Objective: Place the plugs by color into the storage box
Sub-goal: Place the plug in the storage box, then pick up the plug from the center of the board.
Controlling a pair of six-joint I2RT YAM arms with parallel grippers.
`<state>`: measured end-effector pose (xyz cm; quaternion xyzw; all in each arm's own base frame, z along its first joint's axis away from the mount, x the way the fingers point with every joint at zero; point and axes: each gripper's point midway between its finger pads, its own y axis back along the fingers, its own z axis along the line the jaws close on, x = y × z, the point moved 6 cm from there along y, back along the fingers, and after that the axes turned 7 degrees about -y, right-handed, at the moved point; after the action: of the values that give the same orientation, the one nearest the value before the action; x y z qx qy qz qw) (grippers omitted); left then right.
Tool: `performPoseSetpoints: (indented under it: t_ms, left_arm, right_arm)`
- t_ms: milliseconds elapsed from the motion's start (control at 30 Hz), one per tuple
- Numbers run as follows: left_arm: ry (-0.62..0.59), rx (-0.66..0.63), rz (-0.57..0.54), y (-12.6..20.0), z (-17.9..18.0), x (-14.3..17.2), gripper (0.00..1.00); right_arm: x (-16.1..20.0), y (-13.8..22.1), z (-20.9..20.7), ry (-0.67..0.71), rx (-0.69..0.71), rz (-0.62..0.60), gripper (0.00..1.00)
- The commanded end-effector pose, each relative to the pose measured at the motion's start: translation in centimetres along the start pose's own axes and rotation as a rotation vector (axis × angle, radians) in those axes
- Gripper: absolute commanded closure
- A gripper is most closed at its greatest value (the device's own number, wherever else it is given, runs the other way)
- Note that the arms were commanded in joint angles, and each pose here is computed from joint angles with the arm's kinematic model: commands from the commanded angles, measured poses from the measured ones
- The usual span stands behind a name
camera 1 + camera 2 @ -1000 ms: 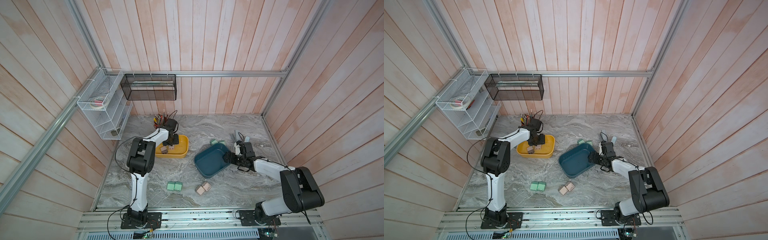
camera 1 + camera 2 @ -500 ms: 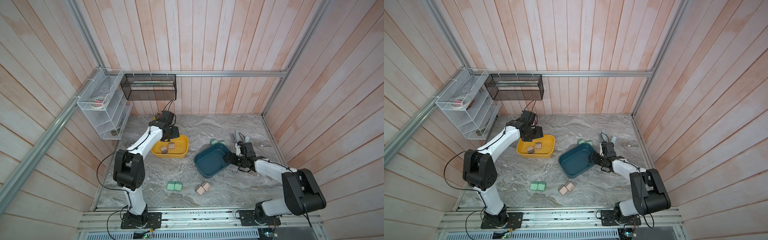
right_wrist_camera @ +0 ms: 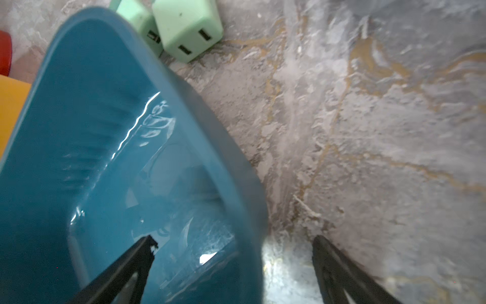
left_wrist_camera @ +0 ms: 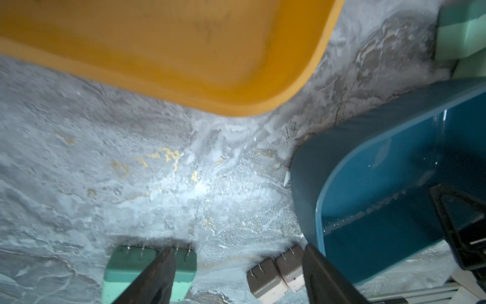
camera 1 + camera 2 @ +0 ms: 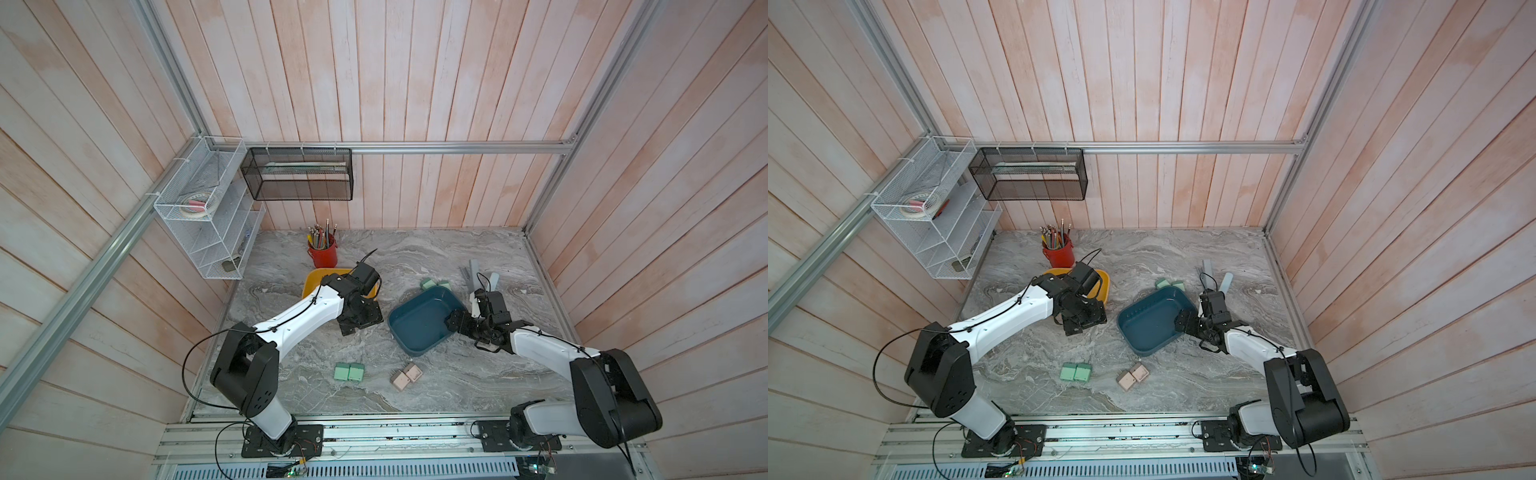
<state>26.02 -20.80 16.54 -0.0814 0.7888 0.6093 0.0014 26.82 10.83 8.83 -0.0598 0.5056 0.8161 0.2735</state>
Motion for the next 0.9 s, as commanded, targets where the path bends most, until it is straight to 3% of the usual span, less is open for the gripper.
performPoseSetpoints:
  t_ms: [0, 167, 533, 867]
  left_arm:
    - [0.058, 0.024, 0.056, 0.2, -1.0, 1.7, 0.22]
    - [0.147, -0.055, 0.165, 0.2, -1.9, 4.1, 0.24]
    - [0.294, 0.116, 0.245, -2.8, -7.3, 9.3, 0.24]
    - [0.359, 0.034, 0.277, -5.8, -6.6, 13.0, 0.33]
  right_arm:
    - [0.3, 0.2, 0.6, -0.017, 0.016, -0.01, 0.03]
    - [0.5, 0.9, 0.8, -0.073, 0.023, -0.011, 0.03]
    - [1.3, 1.4, 0.0, -0.135, 0.041, -0.02, 0.03]
    - [1.9, 2.2, -0.2, -0.162, 0.011, -0.031, 0.03]
